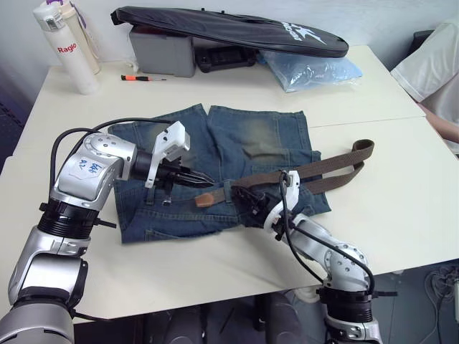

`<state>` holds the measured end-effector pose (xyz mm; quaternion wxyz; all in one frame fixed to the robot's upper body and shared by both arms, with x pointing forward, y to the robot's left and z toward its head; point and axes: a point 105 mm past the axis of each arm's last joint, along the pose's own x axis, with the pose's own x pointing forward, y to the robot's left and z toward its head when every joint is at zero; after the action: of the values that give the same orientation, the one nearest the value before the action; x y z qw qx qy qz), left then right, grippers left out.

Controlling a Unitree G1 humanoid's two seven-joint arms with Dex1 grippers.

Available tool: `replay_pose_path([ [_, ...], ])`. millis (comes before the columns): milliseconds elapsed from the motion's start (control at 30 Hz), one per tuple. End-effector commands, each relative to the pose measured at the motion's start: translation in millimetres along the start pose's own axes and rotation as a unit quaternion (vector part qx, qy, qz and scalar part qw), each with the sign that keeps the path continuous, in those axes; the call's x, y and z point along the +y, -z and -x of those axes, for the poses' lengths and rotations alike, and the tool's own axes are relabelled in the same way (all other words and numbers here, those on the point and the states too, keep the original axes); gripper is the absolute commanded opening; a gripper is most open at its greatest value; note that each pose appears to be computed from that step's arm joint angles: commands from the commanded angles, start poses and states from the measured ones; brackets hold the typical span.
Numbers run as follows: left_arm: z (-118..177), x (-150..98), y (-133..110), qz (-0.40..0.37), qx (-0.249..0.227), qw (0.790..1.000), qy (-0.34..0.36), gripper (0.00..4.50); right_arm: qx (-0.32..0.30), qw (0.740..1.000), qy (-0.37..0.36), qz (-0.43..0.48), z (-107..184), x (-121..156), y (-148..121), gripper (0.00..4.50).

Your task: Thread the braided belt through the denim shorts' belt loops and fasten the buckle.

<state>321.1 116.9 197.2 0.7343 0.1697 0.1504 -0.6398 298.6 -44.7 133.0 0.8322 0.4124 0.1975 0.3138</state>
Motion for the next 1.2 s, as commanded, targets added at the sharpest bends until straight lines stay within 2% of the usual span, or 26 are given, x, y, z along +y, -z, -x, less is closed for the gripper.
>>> replay_pose_path([
  [33, 3.6, -1.6, -4.2, -0.035, 0.003, 0.999, 0.005, 0.0, -0.007, 0.998, -0.027, 0.049, 24.2, 17.7, -16.8, 3.33],
  [100, 4.4, -5.6, -4.5, -0.053, 0.001, 0.998, 0.017, 0.0, -0.001, 0.995, -0.022, 0.102, 35.7, 20.9, -25.3, 4.29],
  [133, 4.7, -7.6, -5.1, -0.062, -0.002, 0.998, 0.024, 0.0, 0.001, 0.992, -0.018, 0.128, 39.3, 21.6, -28.7, 4.41],
  [267, 4.0, -21.0, -11.2, -0.098, -0.02, 0.993, 0.062, 0.0, 0.046, 0.959, -0.044, 0.275, 65.8, 37.8, -44.9, 4.41],
  [400, -2.0, -15.3, -3.2, -0.13, 0.008, 0.99, 0.051, 0.0, 0.141, 0.903, -0.002, 0.405, 84.8, 24.5, -50.6, 4.41],
  [500, -7.1, -14.7, 10.8, -0.159, 0.048, 0.984, 0.057, 0.0, 0.2, 0.867, 0.021, 0.455, 94.2, 14.1, -50.6, 4.41],
  [600, -10.7, -14.3, 16.9, -0.173, 0.059, 0.981, 0.058, 0.0, 0.21, 0.856, 0.034, 0.472, 96.1, 8.8, -53.7, 4.41],
  [700, -13.2, -11.6, 16.1, -0.174, 0.054, 0.982, 0.051, 0.0, 0.206, 0.856, 0.036, 0.473, 95.8, 6.6, -54.8, 4.41],
  [833, -11.9, -3.1, 11.4, -0.186, 0.049, 0.981, 0.022, 1.34, 0.201, 0.857, 0.041, 0.474, 95.1, 4.9, -55.4, 4.5],
  [900, -12.5, -3.4, 14.3, -0.194, 0.056, 0.979, 0.024, 2.3, 0.202, 0.856, 0.043, 0.475, 95.1, 4.1, -55.4, 4.5],
  [933, -13.3, -4.2, 16.6, -0.196, 0.059, 0.978, 0.028, 2.65, 0.202, 0.855, 0.043, 0.475, 95.0, 3.9, -55.5, 4.5],
  [1133, -24.2, -2.6, 24.8, -0.236, 0.073, 0.969, 0.022, 2.65, 0.189, 0.855, 0.062, 0.479, 94.9, 0.1, -61.3, 4.5],
  [1200, -25.8, 2.7, 31.1, -0.251, 0.092, 0.964, 0.011, 2.65, 0.185, 0.855, 0.067, 0.48, 94.8, -0.9, -63.3, 4.5],
])
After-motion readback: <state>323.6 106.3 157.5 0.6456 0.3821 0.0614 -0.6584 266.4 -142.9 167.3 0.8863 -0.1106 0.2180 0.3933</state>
